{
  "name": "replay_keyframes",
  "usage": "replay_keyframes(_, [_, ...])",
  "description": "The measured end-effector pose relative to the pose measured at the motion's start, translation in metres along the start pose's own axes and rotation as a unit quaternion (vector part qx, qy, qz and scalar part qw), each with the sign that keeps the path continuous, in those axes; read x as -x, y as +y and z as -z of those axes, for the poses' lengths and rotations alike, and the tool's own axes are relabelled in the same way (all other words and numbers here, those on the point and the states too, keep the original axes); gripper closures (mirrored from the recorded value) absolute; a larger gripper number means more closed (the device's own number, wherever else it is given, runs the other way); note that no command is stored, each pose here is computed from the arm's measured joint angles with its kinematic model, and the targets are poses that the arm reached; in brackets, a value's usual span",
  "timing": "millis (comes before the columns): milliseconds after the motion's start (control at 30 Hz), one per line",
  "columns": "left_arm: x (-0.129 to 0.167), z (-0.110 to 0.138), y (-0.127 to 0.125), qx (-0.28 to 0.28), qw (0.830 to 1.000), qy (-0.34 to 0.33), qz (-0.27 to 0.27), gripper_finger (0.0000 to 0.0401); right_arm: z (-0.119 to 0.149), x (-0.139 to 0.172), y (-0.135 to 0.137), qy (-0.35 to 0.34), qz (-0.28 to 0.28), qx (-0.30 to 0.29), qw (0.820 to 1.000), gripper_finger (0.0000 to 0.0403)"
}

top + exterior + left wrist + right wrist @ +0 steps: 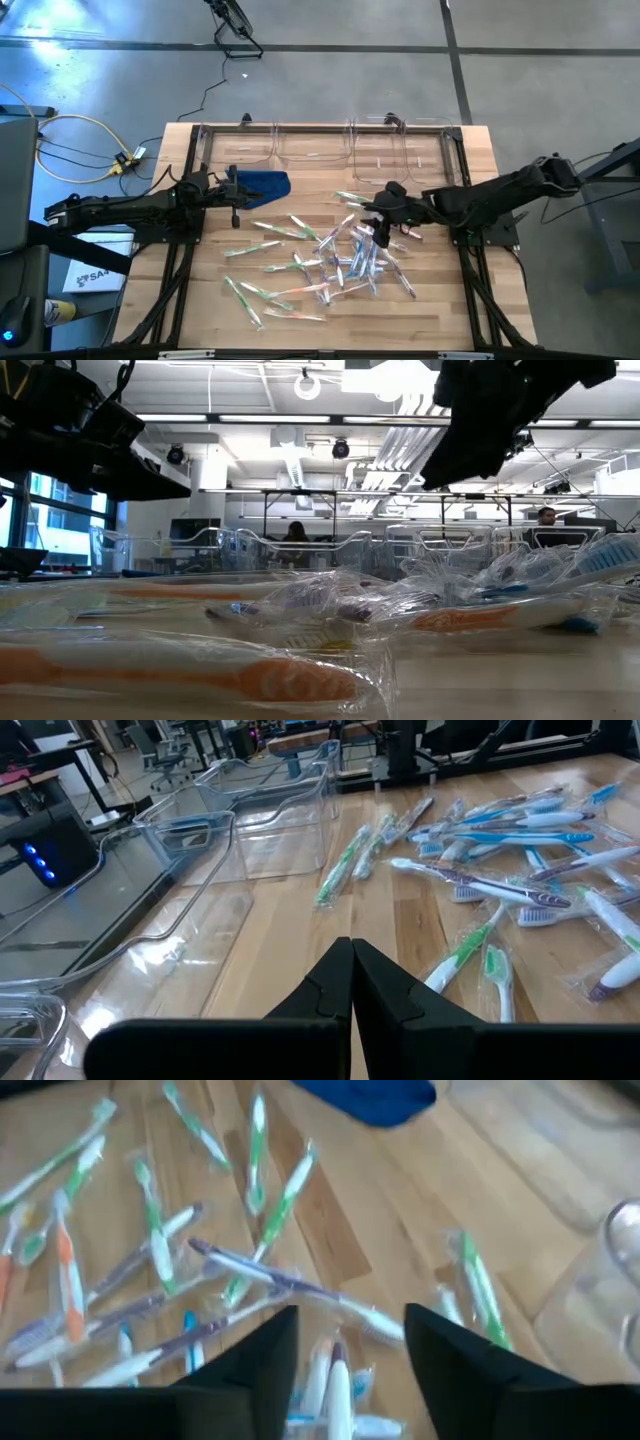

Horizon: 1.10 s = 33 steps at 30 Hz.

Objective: Pick & Place Toothbrushes
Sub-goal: Put the violet toothbrush into the left transparent bin

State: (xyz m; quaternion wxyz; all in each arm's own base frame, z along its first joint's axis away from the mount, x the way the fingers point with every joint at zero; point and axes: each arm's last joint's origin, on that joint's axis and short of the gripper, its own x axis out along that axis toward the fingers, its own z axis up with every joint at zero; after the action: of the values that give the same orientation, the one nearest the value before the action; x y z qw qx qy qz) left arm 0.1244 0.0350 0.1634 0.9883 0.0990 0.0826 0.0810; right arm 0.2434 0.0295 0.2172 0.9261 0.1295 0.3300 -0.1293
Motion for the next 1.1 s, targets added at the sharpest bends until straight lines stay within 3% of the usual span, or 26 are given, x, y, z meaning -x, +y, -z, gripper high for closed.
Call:
replay_keyframes(167, [0.000,0.001,0.000,0.000,1.000,0.003,0.001,0.0401,0.012,-0.015,-0.002,0.064,-0.002,0.003,0.998,0.0177])
replay_keyframes(500, [0.000,0.001,0.000,0.000,1.000,0.004,0.000,0.0401,0.028,-0.041,-0.001,0.116,0.021,0.016,0.993,0.0193])
replay_keyframes(1100, [0.000,0.006,-0.001,0.004,1.000,0.029,0.006,0.0401,0.033,-0.054,0.000,0.129,0.014,0.017,0.991,0.0198])
